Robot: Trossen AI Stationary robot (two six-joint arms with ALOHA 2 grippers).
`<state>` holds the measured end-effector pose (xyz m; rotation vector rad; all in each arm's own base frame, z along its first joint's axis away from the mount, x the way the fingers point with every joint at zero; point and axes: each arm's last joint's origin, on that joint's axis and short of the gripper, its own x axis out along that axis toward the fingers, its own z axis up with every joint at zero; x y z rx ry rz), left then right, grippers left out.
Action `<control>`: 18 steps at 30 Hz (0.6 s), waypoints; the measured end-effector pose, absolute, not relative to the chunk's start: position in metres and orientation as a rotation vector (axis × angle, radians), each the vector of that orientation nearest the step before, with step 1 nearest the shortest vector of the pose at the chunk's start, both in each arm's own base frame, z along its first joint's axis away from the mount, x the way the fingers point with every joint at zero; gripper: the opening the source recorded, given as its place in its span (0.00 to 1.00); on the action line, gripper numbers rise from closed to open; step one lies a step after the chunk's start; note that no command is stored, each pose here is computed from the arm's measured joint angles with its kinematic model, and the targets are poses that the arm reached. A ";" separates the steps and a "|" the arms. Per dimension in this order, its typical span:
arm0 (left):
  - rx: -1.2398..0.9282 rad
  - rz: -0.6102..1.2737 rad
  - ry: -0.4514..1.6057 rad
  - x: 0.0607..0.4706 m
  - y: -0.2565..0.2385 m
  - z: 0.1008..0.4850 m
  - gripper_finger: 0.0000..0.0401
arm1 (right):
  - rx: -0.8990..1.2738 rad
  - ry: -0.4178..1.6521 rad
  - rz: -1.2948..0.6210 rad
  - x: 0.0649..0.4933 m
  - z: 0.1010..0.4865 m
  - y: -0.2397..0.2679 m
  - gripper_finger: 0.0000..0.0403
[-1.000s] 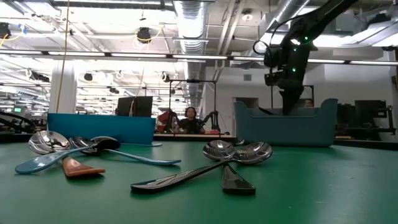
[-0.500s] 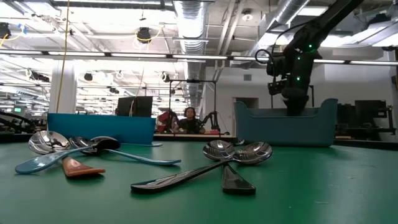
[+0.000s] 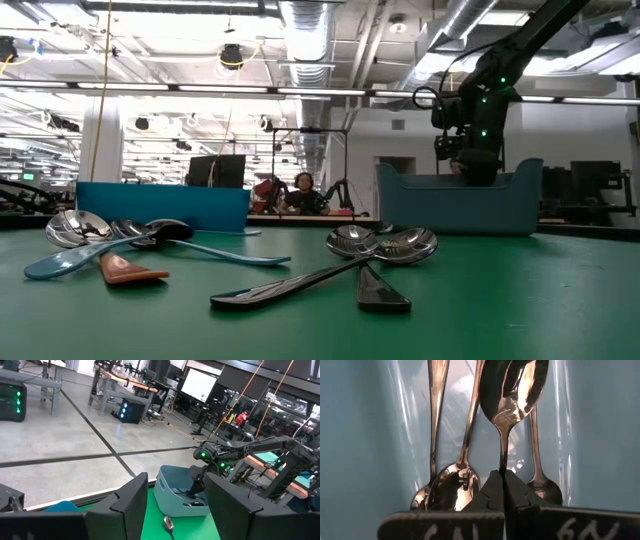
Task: Sort silverware by color (type)
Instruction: Put the black spoon into the blue bin
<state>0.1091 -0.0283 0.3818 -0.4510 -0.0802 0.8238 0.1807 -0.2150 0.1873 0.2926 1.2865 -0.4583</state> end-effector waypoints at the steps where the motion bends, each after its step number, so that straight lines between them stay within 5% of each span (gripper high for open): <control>1: -0.451 0.824 -0.080 0.109 -0.028 0.382 0.45 | 0.291 1.285 -0.458 0.181 0.187 -0.215 0.00; 18: -0.445 0.825 -0.075 0.109 -0.028 0.381 0.45 | 0.286 1.270 -0.468 0.183 0.187 -0.217 0.01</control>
